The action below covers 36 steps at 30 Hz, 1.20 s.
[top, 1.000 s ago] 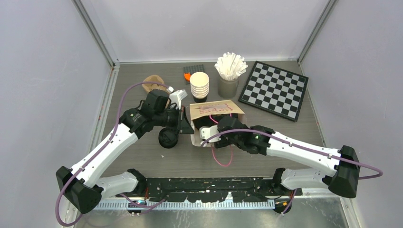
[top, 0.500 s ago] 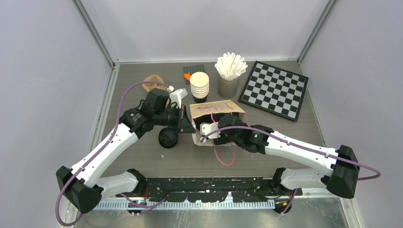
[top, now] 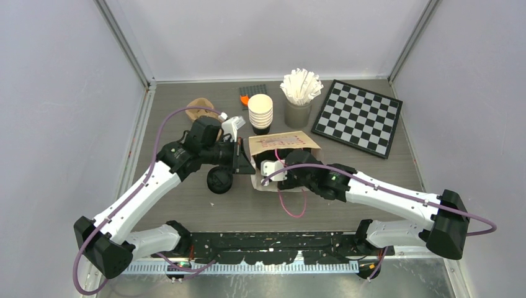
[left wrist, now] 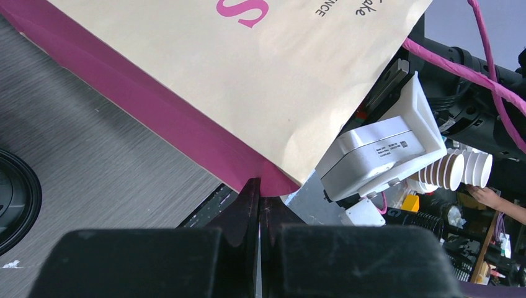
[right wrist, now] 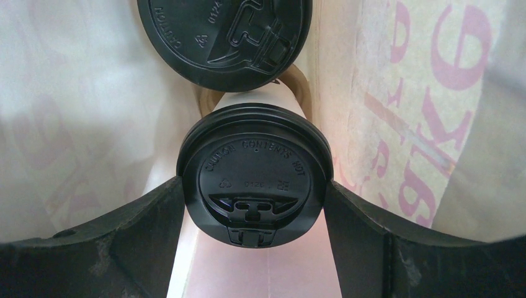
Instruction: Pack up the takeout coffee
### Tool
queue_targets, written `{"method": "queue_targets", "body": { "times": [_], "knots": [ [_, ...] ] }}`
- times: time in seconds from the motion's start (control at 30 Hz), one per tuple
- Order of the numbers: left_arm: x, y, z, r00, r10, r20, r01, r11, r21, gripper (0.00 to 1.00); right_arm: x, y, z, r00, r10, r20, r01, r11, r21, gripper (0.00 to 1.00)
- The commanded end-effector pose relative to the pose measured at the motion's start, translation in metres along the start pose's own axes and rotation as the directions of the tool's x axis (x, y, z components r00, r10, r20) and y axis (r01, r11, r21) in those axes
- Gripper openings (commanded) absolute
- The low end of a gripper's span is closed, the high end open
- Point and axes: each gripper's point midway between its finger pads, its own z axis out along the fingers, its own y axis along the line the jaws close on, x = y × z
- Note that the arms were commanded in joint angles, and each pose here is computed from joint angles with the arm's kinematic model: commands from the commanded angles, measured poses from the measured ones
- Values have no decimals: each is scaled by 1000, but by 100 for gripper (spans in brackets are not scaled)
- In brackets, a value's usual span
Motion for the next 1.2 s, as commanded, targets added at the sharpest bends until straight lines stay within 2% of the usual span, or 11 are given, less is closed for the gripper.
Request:
{"method": "queue_targets", "body": {
  "times": [0.0,1.17],
  "knots": [
    [-1,-9,0,1000,14,8,-15,999,45,0,-5,-12,0,998,49,33,-50,997,56,65],
    [1,-11,-2,1000,-18,8,17,998,59,0,15,-6,17,996,85,-8,-83,992,96,66]
  ]
}}
